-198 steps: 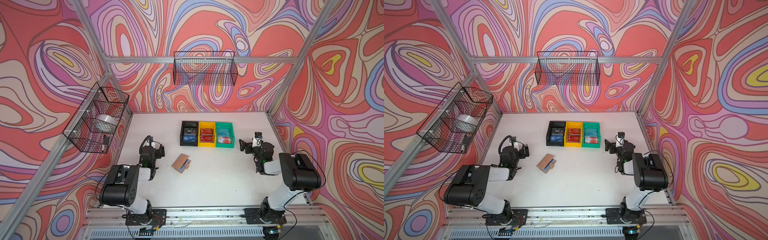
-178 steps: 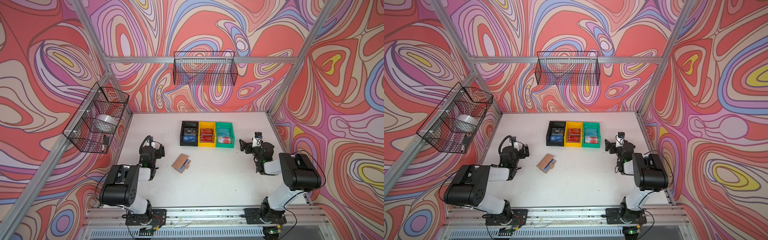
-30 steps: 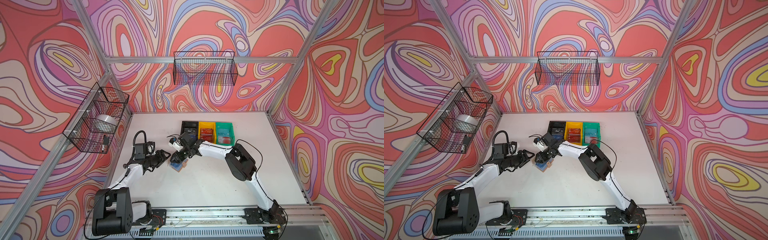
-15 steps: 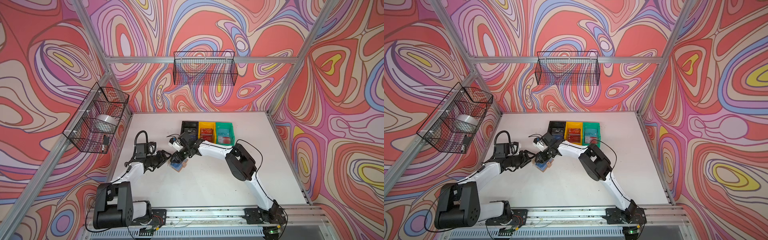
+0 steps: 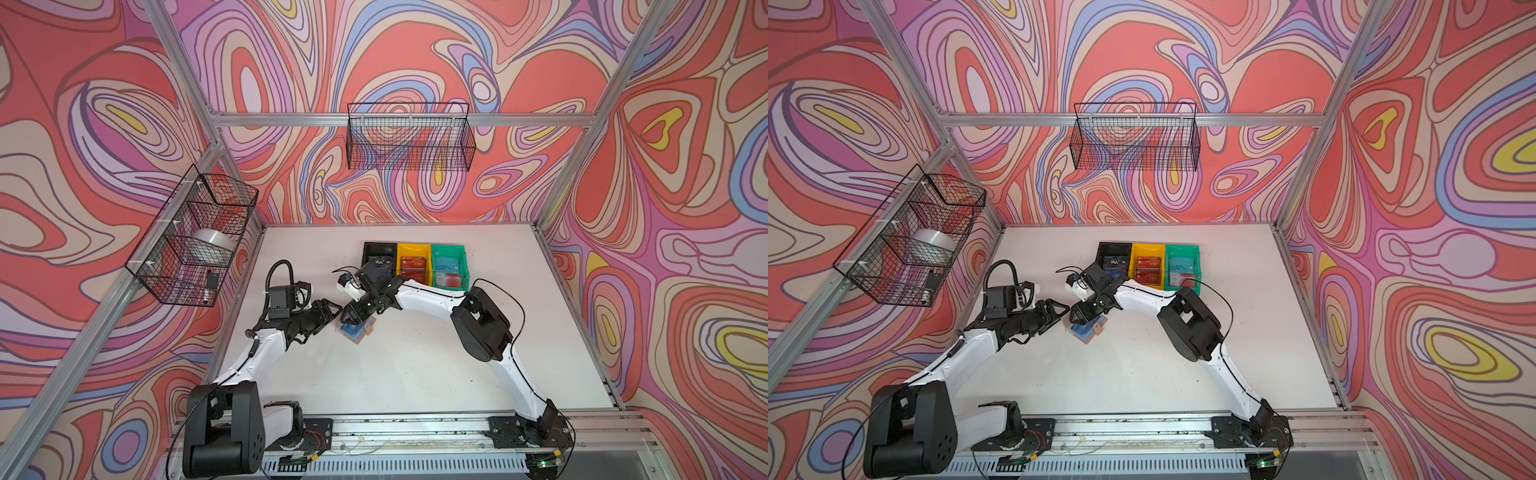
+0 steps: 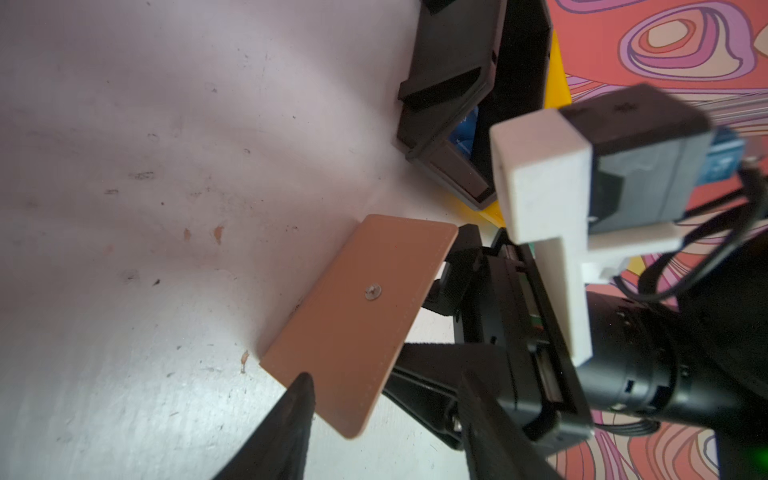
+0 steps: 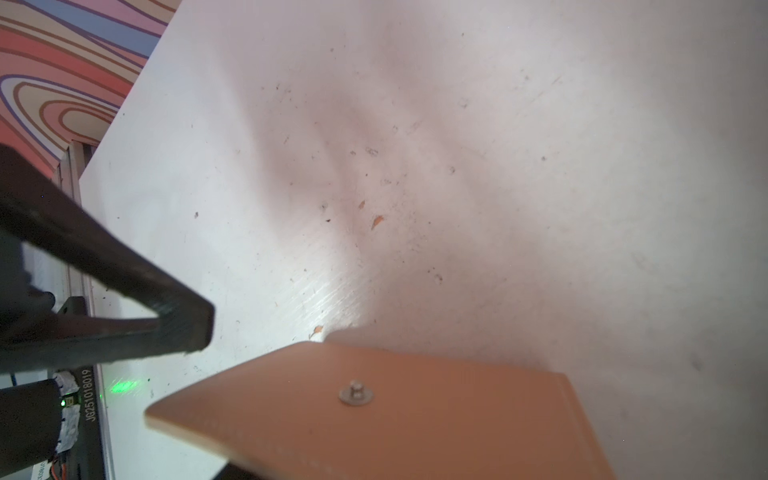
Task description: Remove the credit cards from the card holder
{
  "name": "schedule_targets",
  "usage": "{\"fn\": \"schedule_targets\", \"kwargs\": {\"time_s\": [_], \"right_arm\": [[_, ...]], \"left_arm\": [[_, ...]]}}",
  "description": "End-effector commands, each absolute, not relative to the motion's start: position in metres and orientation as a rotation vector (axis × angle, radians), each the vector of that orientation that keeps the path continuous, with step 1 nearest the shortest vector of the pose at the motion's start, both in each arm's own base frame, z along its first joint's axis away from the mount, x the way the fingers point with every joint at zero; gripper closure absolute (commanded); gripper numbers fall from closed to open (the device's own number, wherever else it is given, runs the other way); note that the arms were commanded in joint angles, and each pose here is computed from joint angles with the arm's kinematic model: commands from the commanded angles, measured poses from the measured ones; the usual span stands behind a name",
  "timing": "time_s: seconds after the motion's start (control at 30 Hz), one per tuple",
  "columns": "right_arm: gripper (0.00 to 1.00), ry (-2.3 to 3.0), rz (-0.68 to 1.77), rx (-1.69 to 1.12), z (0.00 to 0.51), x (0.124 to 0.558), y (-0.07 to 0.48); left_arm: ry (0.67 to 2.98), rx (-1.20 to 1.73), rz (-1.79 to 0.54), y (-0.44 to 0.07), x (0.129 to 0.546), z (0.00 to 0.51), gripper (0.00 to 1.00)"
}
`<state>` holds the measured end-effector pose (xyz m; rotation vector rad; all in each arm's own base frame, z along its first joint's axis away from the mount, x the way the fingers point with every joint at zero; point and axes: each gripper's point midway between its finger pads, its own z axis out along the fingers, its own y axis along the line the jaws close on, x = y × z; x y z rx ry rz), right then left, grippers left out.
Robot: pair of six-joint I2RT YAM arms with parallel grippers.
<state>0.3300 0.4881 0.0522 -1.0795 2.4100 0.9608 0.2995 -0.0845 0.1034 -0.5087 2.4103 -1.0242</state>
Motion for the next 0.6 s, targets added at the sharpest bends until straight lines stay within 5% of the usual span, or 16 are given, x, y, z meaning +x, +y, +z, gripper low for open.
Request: {"fn": "schedule_targets", "kwargs": {"time_s": [0.0, 0.57], "right_arm": [[0.47, 2.37, 0.931, -1.067, 0.064, 0.343, 0.487], [0.47, 2.339, 0.94, -1.068, 0.075, 0.356, 0.492]], "left_arm": [[2.442, -0.508, -1.007, -0.085, 0.292, 0.101, 0.41], [2.492, -0.573, -0.958, -0.079, 0.293, 0.072, 0.42]]}}
